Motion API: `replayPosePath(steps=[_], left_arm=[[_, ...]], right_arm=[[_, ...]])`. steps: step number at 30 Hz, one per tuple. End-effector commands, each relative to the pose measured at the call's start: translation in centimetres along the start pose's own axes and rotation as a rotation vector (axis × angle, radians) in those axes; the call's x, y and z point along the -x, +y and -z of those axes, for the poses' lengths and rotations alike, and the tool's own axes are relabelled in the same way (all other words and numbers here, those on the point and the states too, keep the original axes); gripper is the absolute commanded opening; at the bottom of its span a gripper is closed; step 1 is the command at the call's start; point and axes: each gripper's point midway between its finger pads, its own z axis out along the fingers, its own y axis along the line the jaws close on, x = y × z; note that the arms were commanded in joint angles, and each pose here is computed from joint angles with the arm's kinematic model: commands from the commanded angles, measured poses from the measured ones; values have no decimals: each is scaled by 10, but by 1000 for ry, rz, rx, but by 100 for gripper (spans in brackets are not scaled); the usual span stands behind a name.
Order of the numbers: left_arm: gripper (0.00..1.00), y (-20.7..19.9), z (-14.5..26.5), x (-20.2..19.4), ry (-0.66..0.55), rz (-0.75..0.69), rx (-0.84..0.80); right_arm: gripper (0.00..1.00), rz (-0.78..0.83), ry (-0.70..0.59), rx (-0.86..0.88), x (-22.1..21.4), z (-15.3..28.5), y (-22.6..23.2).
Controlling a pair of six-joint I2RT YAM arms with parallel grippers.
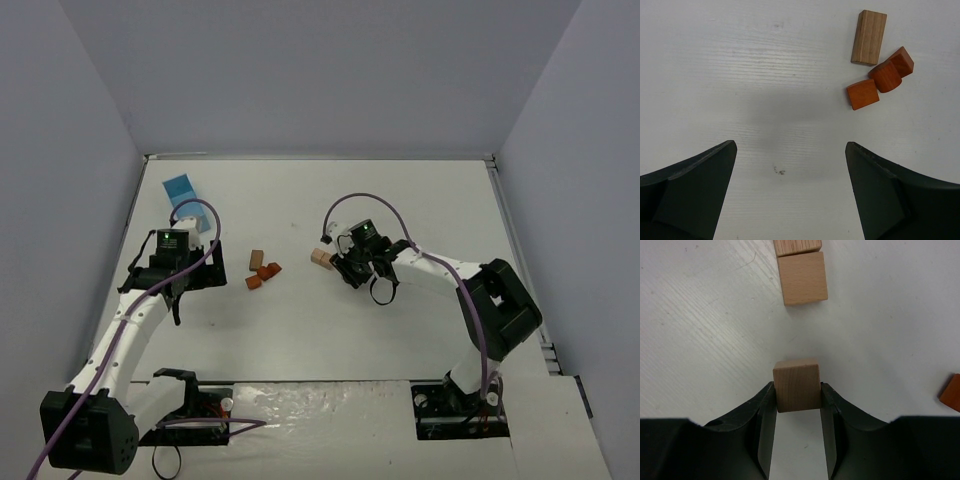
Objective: Build the wood block tower
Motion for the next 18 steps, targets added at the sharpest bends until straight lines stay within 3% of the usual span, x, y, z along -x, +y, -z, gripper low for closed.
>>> replayPosePath(steps=[1, 6, 18], left_arm=[[88, -2, 0, 19, -65, -16, -8], [88, -2, 1, 20, -67, -23, -3], [88, -2, 1, 20, -68, -23, -5]], right_arm=[[0, -10, -60, -3, 14, -13, -5], [6, -8, -39, 10, 9, -21, -3], [48, -36, -39, -11, 12, -16, -6]])
